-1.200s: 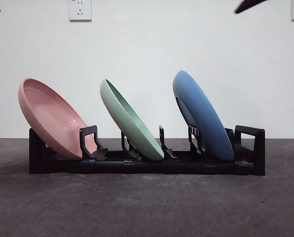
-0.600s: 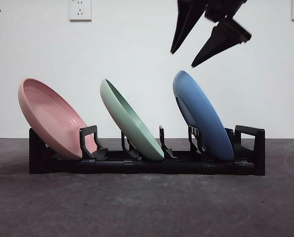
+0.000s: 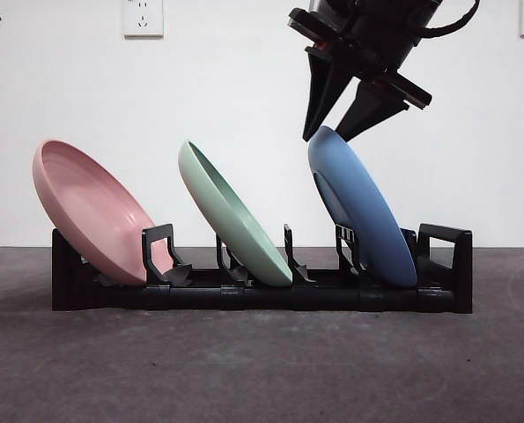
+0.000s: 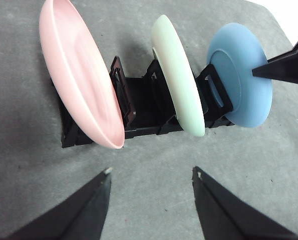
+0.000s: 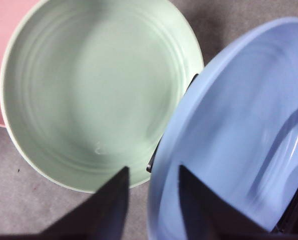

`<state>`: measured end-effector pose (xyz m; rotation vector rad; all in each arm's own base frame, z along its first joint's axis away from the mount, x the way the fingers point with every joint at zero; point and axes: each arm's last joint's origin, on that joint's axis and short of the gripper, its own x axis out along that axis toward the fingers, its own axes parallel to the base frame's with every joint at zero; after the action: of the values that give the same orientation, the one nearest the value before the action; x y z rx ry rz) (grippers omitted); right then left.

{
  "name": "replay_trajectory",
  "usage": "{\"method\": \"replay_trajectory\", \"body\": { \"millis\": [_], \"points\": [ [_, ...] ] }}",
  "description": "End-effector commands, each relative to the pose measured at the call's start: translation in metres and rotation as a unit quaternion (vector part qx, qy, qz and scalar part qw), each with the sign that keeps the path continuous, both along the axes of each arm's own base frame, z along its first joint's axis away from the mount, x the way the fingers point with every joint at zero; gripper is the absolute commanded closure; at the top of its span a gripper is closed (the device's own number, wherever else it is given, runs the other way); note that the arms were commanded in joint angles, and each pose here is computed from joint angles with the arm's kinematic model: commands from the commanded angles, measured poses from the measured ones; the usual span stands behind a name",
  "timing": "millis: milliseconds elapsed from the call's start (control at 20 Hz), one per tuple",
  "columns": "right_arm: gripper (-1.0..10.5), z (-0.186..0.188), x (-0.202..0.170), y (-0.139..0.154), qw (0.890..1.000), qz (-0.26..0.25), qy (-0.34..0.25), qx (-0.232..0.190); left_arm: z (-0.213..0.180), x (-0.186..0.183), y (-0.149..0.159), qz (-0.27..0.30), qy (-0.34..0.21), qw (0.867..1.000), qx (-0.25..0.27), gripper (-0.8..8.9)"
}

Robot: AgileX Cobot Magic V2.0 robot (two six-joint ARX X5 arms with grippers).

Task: Place the plate

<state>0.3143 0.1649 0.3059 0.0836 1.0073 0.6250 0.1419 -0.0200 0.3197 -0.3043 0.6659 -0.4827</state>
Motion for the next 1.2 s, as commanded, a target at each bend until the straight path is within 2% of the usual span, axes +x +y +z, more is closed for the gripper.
{"method": "replay_trajectory", "body": {
  "millis": [50, 350, 750, 1000, 1200],
  "points": [
    [9.3, 0.001, 0.004, 0.006, 1.0, 0.009, -0.009, -0.001, 0.008, 0.001, 0.0, -0.007, -0.019, 1.0, 0.002, 5.63],
    [9.3, 0.006, 0.001, 0.005, 1.0, 0.01, -0.012, 0.008, 0.008, 0.001, 0.0, -0.007, -0.018, 1.0, 0.002, 5.63],
    [9.3, 0.044, -0.024, -0.004, 0.995, 0.043, -0.029, 0.082, 0.008, 0.001, 0.0, -0.007, -0.019, 1.0, 0.002, 5.63],
    [9.3, 0.071, -0.05, -0.008, 0.989, 0.075, -0.069, 0.105, 0.008, 0.001, 0.0, -0.007, -0.019, 1.0, 0.002, 5.63],
    [9.3, 0.09, -0.079, -0.003, 0.978, 0.131, -0.139, 0.082, 0.008, 0.001, 0.0, -0.007, -0.019, 1.0, 0.002, 5.63]
  ]
}}
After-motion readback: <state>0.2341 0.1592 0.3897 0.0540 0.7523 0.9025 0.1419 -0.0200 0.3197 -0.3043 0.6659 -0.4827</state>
